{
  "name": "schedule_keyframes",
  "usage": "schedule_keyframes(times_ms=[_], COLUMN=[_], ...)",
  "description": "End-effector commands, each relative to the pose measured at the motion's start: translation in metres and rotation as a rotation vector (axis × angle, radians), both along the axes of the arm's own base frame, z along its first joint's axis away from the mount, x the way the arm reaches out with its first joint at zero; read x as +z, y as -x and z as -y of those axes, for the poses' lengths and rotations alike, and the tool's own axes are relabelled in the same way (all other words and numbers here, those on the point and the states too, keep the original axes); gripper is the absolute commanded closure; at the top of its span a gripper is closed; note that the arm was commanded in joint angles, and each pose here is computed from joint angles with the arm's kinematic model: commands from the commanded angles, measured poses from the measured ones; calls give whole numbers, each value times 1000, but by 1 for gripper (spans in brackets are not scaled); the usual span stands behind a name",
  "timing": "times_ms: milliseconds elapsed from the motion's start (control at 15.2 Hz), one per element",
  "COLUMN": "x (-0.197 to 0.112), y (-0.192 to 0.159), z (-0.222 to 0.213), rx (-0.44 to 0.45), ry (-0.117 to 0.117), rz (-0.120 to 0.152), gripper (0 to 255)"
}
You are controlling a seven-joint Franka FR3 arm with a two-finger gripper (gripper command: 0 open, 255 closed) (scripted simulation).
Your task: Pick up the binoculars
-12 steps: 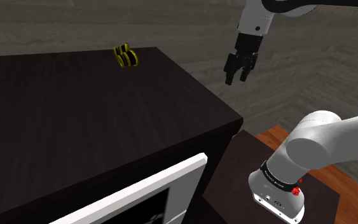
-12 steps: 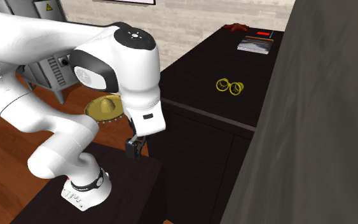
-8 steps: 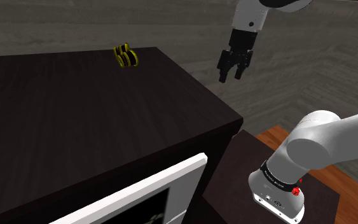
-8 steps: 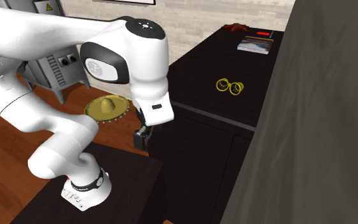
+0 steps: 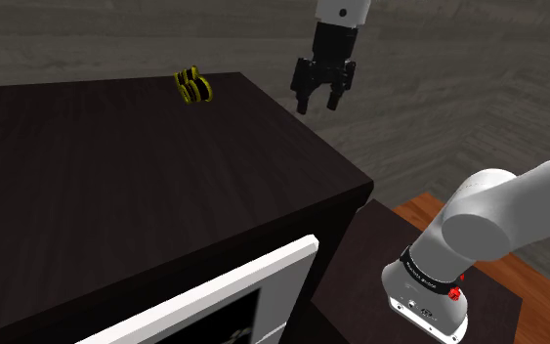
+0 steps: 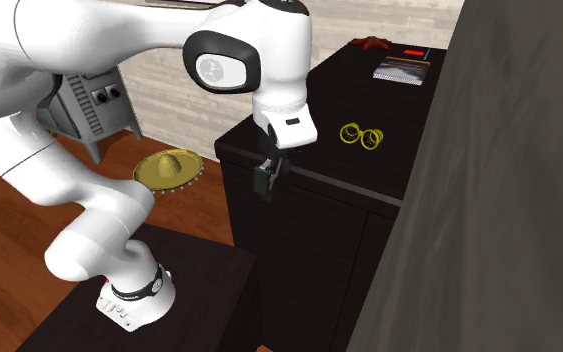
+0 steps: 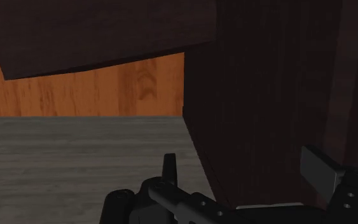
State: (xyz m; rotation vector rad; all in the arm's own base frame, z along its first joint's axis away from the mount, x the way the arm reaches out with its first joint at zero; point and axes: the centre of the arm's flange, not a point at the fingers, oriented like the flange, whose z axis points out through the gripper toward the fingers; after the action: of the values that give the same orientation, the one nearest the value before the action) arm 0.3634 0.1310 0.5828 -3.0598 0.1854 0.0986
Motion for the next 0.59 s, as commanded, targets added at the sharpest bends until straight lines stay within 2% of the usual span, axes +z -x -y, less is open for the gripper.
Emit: schedule_keyframes(times_ms=[0, 528], x=[7, 39], y=[-13, -60], z=[-20, -108], rx=[-9, -38], ry=[3, 20], rz=[10, 49], gripper=[0, 0])
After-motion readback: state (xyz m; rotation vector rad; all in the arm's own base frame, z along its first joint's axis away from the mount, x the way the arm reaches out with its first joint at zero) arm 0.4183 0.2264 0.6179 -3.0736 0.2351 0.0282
